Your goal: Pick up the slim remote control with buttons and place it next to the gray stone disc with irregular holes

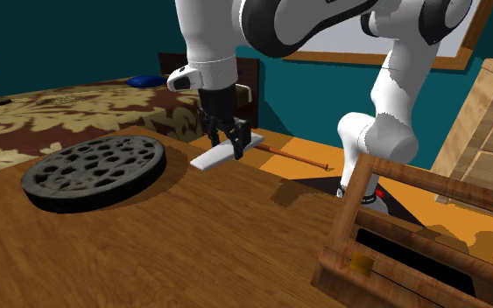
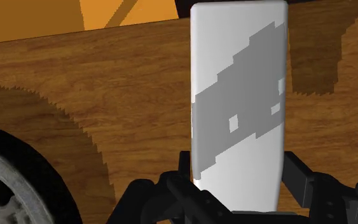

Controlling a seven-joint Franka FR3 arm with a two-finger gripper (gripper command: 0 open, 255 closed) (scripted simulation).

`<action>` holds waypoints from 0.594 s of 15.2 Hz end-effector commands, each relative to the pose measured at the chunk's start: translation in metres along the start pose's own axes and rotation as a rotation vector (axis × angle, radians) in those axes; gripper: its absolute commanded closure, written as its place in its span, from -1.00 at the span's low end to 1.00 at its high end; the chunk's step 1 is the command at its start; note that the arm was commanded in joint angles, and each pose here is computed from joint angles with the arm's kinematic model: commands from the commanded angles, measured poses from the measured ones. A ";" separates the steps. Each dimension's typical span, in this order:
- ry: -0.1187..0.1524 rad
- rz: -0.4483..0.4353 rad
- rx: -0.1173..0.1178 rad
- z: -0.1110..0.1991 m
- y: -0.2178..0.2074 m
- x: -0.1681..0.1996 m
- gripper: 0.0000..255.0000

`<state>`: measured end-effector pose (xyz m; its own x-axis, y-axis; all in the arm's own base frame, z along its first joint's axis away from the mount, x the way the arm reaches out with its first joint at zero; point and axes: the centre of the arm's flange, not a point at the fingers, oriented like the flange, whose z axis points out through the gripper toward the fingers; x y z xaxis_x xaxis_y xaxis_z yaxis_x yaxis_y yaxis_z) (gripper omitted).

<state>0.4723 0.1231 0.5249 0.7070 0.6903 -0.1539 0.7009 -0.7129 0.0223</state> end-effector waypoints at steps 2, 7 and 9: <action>0.000 -0.001 0.000 0.006 0.034 -0.019 1.00; 0.000 -0.001 0.000 0.012 0.093 -0.050 1.00; 0.000 -0.001 0.000 0.014 0.114 -0.061 1.00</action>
<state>0.5054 0.0089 0.5223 0.7069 0.6904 -0.1537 0.7010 -0.7129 0.0220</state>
